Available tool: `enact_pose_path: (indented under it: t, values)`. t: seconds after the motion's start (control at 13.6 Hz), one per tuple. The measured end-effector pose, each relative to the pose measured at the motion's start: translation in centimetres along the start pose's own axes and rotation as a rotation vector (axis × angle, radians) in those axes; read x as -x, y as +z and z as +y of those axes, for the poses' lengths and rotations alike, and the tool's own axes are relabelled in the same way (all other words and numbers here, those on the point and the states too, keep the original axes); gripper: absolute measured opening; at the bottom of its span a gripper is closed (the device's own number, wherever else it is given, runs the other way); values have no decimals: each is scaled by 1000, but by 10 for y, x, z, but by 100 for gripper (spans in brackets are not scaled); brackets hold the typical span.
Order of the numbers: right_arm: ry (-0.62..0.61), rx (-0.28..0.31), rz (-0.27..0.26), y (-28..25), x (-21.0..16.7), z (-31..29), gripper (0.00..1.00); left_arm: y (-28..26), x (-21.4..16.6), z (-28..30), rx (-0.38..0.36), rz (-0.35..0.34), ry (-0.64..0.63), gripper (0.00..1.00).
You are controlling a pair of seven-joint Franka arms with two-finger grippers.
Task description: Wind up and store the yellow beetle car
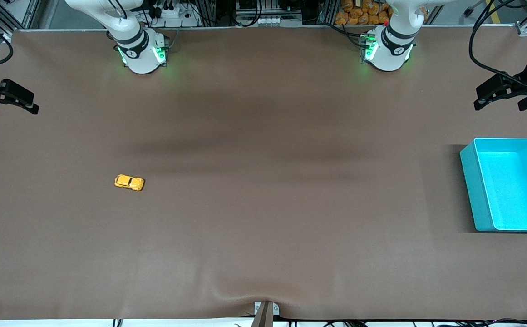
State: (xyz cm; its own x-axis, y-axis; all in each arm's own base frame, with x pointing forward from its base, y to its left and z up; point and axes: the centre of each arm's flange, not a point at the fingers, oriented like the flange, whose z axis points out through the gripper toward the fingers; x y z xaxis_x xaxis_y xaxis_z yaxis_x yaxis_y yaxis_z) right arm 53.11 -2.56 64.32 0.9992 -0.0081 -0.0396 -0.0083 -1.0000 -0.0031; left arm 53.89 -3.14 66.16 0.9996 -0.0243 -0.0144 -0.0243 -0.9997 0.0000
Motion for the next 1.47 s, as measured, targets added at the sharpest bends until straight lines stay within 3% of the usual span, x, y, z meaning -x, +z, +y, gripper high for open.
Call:
enact_pose_path:
  t: [0.81, 1.47]
  values:
    - [1, 0, 0, 0, 0, 1, 100, 0, 0, 3, 23, 0, 3, 100]
    - [2, 0, 0, 0, 0, 1, 100, -2, 0, -2, 83, 1, -12, 100]
